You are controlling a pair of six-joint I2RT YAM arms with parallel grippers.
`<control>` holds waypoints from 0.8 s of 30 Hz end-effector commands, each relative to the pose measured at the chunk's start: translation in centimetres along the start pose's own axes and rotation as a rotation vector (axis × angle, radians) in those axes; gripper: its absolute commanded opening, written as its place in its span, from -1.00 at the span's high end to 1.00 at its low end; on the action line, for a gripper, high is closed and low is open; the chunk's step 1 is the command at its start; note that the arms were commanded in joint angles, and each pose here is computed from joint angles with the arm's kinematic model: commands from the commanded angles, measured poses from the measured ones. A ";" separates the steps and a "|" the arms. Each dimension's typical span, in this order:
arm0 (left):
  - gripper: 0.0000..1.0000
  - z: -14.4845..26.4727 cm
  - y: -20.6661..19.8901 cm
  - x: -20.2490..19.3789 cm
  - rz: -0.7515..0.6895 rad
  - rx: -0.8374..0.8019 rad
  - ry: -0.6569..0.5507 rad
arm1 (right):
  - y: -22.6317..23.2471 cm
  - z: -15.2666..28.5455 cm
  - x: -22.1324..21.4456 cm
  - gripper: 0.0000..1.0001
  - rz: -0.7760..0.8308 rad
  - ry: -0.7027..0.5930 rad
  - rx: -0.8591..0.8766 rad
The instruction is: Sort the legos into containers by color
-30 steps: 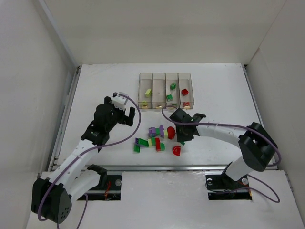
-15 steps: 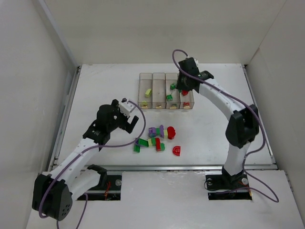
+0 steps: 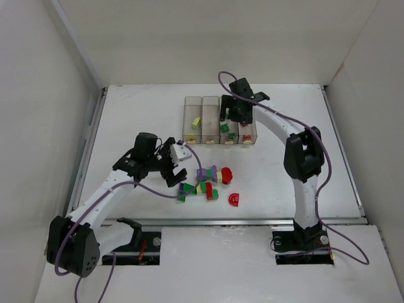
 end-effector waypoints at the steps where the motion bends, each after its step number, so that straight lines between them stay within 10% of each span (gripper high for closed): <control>1: -0.99 0.5 -0.5 1.6 -0.081 -0.083 -0.042 | 0.8 2.6 2.0 -0.88 0.013 -0.065 0.048; 8: -0.99 0.4 -0.2 1.9 -0.092 -0.077 -0.049 | -0.2 8.1 0.1 -0.93 0.102 -0.093 0.019; 17: -0.99 -0.1 1.7 1.5 0.009 0.114 -0.085 | -0.9 14.2 -20.0 -0.93 0.312 0.238 0.085; 24: -0.99 -0.3 2.7 1.5 0.013 0.191 -0.093 | -1.2 14.2 -26.9 -0.95 0.293 0.360 0.086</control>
Point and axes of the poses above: each gripper's point midway between its finger pads, its own z axis back along the fingers, its own y axis along the line the jaws close on, x = y × z, the point moved 4 cm from there along z, back along the fingers
